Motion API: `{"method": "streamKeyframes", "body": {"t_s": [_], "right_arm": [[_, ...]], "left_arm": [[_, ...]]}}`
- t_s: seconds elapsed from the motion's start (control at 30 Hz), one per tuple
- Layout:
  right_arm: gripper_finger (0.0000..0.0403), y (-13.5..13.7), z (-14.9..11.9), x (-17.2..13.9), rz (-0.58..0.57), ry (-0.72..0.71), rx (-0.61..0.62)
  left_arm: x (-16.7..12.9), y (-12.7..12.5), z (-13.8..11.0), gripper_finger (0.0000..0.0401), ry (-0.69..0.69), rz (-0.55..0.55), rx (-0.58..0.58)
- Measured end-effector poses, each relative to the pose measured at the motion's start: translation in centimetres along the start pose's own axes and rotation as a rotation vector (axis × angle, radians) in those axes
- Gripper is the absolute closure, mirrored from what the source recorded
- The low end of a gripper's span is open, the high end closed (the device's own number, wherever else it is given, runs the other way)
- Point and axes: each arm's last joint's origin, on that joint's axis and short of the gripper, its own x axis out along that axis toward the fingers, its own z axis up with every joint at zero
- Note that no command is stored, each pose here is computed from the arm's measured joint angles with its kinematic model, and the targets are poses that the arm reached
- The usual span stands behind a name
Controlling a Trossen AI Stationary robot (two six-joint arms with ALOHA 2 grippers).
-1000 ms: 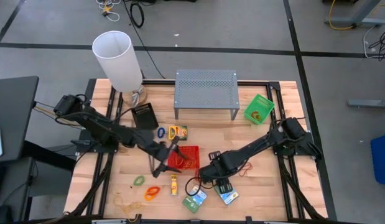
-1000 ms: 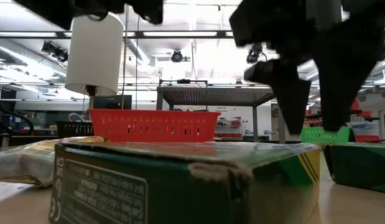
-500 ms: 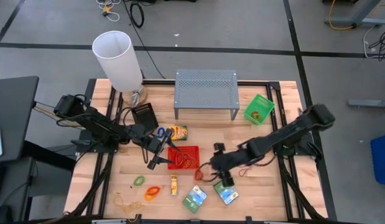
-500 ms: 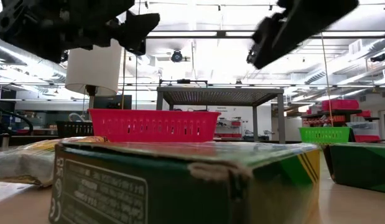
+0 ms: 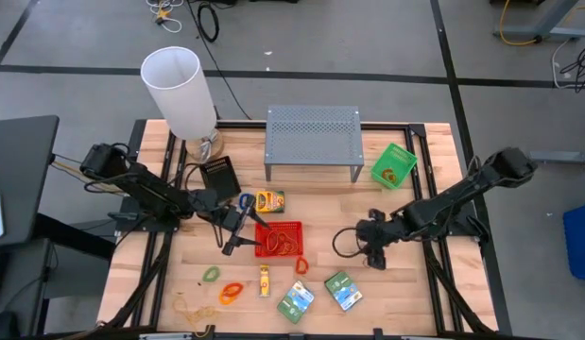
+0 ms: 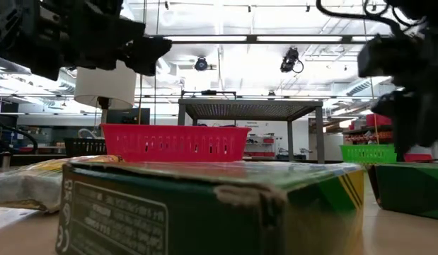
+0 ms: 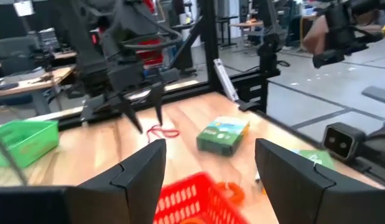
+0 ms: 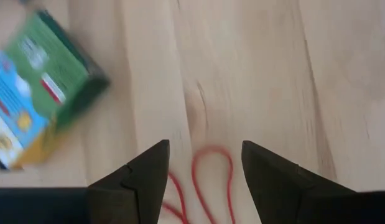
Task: Pick & Place Office Desk Supplies
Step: Put the red rubber band into the red bin
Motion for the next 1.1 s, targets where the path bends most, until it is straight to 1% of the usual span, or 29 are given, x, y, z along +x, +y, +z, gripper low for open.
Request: {"method": "streamKeyframes", "body": {"t_s": [0.2,0.43,0.57,0.63,0.7,0.77,0.9,0.93,1.1], "right_arm": [[0.0195,-0.2,-1.0,0.2,-0.027,0.119,0.004],[0.0195,-0.4,-1.7,2.1,-0.073,0.253,-0.012],[0.0195,-0.4,-1.9,3.1,-0.112,0.302,-0.021],[0.02,-0.5,-1.9,3.4,-0.139,0.303,-0.02],[0.0219,-0.5,-1.9,3.4,-0.159,0.292,-0.007],[0.0256,-0.5,-1.9,3.4,-0.174,0.279,-0.008],[0.0371,-0.4,-1.7,3.3,-0.201,0.258,-0.03],[0.0386,-0.4,-1.6,3.3,-0.201,0.251,-0.039],[0.0399,0.2,-0.7,2.9,-0.211,0.227,-0.055]], "left_arm": [[-0.2,0.2,0.0,0.0149,-0.001,0.01,-0.018],[-0.2,0.2,-0.1,0.0149,0.01,0.009,-0.02],[-0.2,0.2,-0.2,0.0149,0.014,0.008,-0.025],[-0.2,0.2,-0.2,0.0149,0.016,0.007,-0.028],[-0.2,0.2,-0.2,0.0149,0.019,0.007,-0.028],[-0.2,0.2,-0.2,0.0149,0.022,0.007,-0.029],[-0.2,0.2,-0.3,0.0149,0.027,0.006,-0.033],[-0.2,0.2,-0.3,0.0149,0.026,0.006,-0.033],[-0.2,0.2,-0.3,0.0149,0.026,0.006,-0.037]]}}
